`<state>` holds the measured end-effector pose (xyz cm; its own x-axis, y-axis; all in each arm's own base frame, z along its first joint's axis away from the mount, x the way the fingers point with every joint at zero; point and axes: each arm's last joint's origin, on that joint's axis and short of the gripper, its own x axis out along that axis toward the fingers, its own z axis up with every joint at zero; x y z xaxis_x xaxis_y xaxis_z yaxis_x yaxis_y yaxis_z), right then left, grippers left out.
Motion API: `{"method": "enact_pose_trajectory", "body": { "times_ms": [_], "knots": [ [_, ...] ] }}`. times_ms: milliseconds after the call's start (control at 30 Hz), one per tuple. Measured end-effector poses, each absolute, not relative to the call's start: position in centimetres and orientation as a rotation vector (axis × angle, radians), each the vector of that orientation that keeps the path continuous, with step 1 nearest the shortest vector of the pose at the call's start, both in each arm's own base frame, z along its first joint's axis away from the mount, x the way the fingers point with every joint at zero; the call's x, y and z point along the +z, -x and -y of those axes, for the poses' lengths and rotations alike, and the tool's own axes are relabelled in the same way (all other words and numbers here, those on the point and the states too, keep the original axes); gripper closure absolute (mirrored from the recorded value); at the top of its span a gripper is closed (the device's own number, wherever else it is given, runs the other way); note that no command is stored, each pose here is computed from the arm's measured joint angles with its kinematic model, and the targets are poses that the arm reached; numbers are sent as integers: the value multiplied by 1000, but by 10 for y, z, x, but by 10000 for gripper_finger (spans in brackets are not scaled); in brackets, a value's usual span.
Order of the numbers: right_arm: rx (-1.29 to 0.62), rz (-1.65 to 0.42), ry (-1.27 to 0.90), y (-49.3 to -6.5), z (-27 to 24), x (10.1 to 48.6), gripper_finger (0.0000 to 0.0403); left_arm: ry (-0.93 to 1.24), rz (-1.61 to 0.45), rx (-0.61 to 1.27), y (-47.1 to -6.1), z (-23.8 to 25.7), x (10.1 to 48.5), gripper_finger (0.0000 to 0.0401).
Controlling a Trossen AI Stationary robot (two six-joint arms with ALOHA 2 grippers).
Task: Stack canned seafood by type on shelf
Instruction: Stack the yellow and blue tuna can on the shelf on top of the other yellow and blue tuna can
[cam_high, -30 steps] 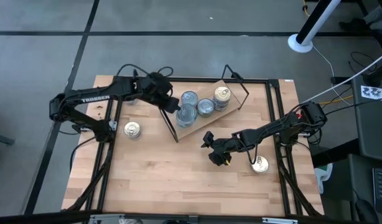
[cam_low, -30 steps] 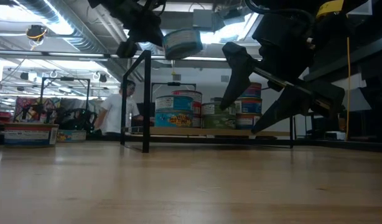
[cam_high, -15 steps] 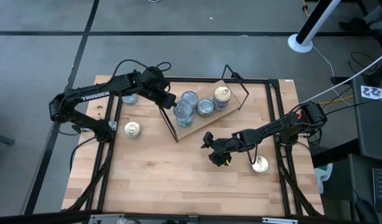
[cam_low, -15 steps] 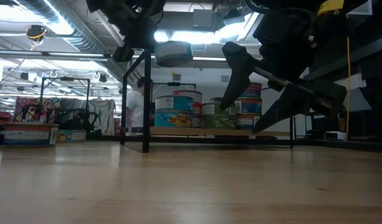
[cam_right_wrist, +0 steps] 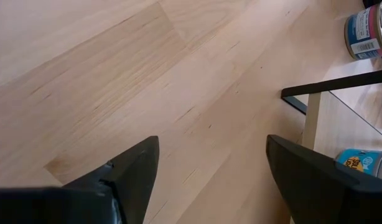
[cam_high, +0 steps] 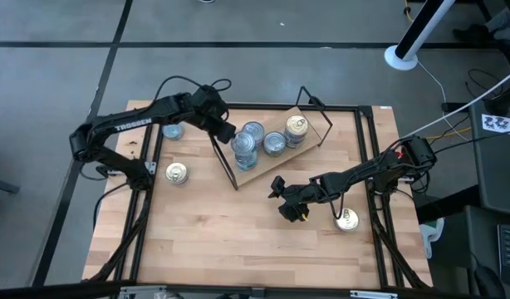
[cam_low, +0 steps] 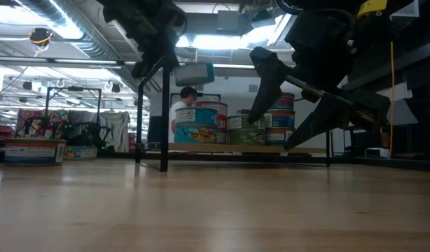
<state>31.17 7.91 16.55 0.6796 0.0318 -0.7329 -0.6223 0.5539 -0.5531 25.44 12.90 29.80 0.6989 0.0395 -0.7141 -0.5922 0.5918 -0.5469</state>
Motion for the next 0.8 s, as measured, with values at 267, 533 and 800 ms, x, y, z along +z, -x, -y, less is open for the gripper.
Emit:
{"method": "enact_pose_trajectory", "body": {
  "times_ms": [267,533,800],
  "knots": [
    [431,-739,912,-312,-79,165,109,858,-787,379,-265,-134,280,401],
    [431,-738,912,-312,-79,165,109,861,-819,381,-270,-137,271,401],
    [431,-738,912,-312,-79,165,109,867,-844,378,-277,-139,261,401]
  ]
}}
